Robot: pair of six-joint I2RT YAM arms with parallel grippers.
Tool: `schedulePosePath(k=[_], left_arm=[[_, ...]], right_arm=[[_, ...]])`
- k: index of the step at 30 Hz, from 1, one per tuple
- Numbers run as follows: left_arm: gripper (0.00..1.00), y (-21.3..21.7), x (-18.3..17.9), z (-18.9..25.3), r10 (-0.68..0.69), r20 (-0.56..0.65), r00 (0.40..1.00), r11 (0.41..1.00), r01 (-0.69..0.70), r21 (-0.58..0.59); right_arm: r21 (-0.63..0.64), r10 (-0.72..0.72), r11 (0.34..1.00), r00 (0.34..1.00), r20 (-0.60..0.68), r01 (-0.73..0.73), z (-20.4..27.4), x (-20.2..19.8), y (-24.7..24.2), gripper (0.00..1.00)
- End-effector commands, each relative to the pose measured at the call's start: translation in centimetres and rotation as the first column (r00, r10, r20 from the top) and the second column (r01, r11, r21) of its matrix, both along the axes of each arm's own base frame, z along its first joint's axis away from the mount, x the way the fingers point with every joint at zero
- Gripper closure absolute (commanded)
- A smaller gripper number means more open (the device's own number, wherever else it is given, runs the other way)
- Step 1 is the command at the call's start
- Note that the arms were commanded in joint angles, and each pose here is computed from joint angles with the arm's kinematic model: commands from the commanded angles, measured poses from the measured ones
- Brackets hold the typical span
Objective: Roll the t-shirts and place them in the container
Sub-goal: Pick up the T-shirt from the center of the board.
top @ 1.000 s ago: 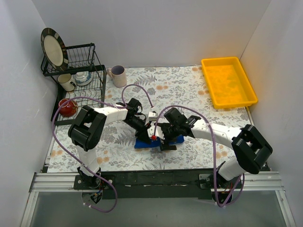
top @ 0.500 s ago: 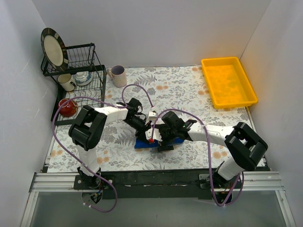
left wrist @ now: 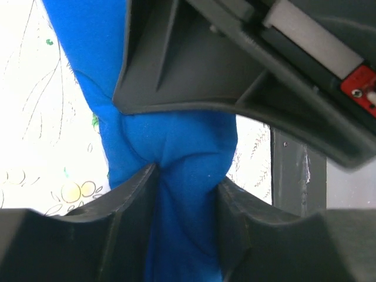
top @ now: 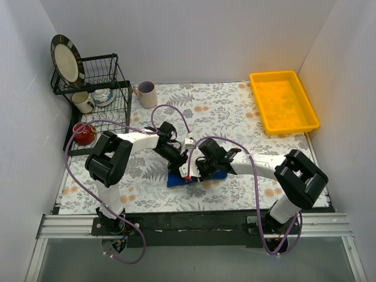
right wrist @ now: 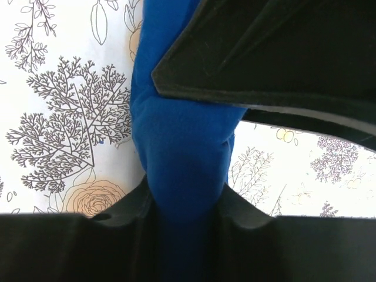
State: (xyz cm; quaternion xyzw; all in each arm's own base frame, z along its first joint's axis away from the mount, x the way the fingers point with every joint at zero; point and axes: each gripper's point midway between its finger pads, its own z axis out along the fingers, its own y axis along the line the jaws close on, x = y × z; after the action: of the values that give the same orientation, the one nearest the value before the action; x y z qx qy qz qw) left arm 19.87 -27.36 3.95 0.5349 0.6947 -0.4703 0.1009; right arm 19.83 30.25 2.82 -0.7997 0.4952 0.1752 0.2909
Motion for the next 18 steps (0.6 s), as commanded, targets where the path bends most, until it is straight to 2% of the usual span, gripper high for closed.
schedulePosePath(k=[1, 5, 8, 10, 13, 18], left_arm=[[0.55, 1.6, 2.1, -0.1, 0.075, 0.056, 0.996, 0.99, -0.081, 0.115], [0.52, 0.3, 8.9, 8.2, 0.227, 0.168, 0.959, 0.973, -0.229, -0.008], [0.49, 1.2, 13.4, 14.0, 0.355, 0.253, 0.9, 0.935, -0.342, -0.095], [0.49, 2.5, 15.0, 16.6, 0.415, 0.29, 0.863, 0.91, -0.39, -0.141], [0.47, 4.4, 17.0, 19.4, 0.492, 0.331, 0.805, 0.871, -0.457, -0.183], [0.46, 7.5, 18.5, 19.5, 0.568, 0.317, 0.76, 0.822, -0.541, -0.177]], right_arm=[[-0.19, 0.032, 0.981, 0.997, -0.072, -0.045, -4.4, -2.7, -3.7, 0.99], [-0.152, -0.014, 0.988, 0.999, 0.033, 0.019, -1.7, -0.3, -3.8, 0.99], [-0.116, -0.049, 0.991, 0.993, 0.104, 0.061, 1.1, 1.8, -3.9, 0.99], [-0.107, -0.091, 0.989, 0.986, 0.139, 0.106, 2.7, 3.2, -4.8, 0.99], [-0.082, -0.169, 0.979, 0.968, 0.187, 0.187, 4.9, 6.0, -6.0, 0.99], [-0.021, -0.351, 0.928, 0.892, 0.286, 0.372, 8.2, 12.3, -9.3, 0.99]])
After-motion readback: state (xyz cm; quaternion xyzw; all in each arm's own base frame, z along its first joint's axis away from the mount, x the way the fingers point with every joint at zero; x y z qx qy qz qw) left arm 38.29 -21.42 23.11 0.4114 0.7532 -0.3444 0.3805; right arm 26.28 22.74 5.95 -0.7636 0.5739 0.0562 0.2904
